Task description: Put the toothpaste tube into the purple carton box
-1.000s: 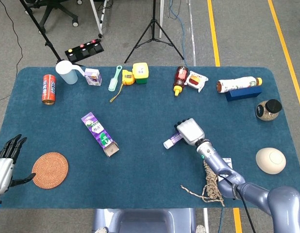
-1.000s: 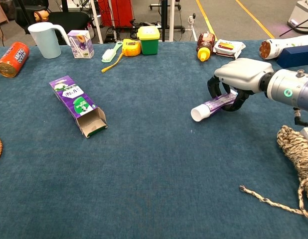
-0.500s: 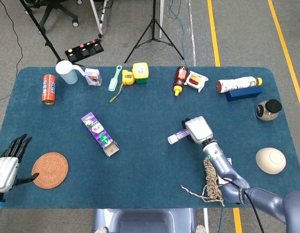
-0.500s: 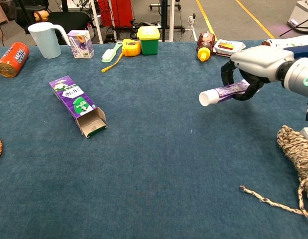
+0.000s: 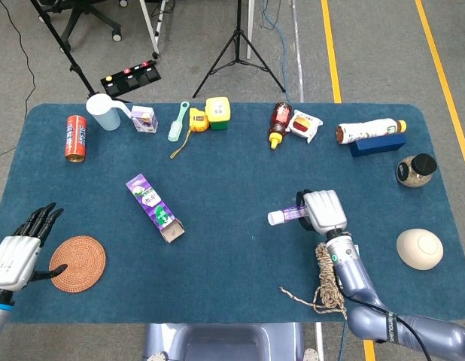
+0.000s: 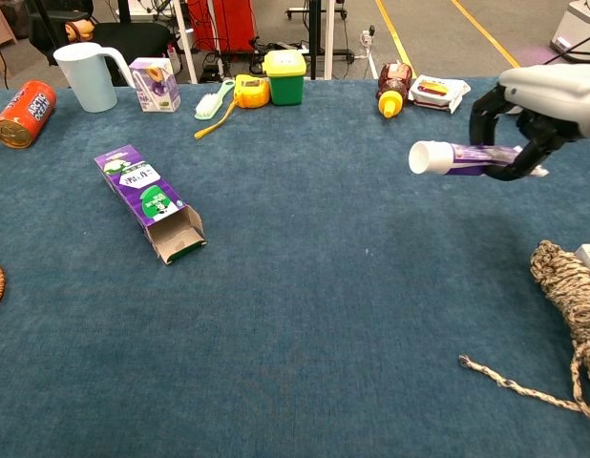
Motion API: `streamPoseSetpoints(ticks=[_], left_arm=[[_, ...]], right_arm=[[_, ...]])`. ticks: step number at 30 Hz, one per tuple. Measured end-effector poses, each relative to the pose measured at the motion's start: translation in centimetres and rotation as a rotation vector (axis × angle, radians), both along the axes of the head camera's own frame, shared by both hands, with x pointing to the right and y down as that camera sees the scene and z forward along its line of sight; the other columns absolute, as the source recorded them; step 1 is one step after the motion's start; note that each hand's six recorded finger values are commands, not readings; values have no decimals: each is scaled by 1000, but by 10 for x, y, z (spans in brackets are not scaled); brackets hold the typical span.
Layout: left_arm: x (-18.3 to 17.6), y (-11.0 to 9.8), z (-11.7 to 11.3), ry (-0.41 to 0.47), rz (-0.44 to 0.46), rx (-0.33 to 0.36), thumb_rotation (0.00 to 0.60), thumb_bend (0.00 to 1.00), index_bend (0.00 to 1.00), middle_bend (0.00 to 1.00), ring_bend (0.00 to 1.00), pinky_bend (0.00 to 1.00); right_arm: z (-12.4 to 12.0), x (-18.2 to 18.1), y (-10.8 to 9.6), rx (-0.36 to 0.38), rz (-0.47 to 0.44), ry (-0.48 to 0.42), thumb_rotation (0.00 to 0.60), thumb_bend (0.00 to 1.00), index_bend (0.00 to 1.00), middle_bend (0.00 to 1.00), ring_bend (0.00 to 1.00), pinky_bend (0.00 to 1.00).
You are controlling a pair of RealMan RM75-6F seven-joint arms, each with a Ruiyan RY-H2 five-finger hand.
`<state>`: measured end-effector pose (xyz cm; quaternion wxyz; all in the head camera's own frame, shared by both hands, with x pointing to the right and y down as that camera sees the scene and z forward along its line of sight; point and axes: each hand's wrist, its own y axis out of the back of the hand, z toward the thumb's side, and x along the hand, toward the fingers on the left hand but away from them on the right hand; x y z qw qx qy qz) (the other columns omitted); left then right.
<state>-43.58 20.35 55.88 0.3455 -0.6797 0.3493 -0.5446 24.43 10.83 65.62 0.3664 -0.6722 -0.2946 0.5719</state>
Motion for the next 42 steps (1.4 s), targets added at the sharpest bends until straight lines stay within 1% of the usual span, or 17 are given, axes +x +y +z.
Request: streamPoseSetpoints(ticks=[3,7,10,12,18,24,28,31,35,38,42], left_arm=[[7,-9,-2,0,54,9,600,113,0,0,0,221],[21,-20,-1,8,147,12,600,113,0,0,0,221],[32,-29,3,20,220,11,600,113,0,0,0,222],[40,-35,6,28,267,7,600,113,0,0,0,222],[59,-50,16,45,350,8,600,122,0,0,0,222],[80,-66,25,47,466,50,600,121,0,0,0,221],[94,-75,32,32,560,83,600,120,0,0,0,222],[104,-80,39,10,660,96,600,119,0,0,0,225],[112,-89,49,-41,811,125,600,111,0,0,0,230],[113,-103,56,-70,882,156,600,80,0,0,0,244],[117,-117,64,-87,938,189,600,68,0,0,0,259]], right_arm=[[-7,8,4,10,20,33,600,704,687,836,865,856],[-11,17,10,-5,55,60,600,707,692,843,871,863],[-14,22,11,-5,68,81,600,708,692,844,872,863],[-15,25,10,-4,74,87,600,710,693,844,872,863],[-15,30,5,2,93,104,600,708,695,848,875,866],[-14,36,-2,4,129,136,600,709,696,850,877,867],[-14,39,-4,2,145,149,600,709,696,851,878,868],[-15,42,-5,7,160,160,600,710,696,851,879,868],[-14,48,-5,8,181,177,600,709,696,851,878,868],[-12,52,-7,5,200,181,600,709,697,851,878,868],[-9,56,-9,4,215,187,600,710,696,850,879,867]])
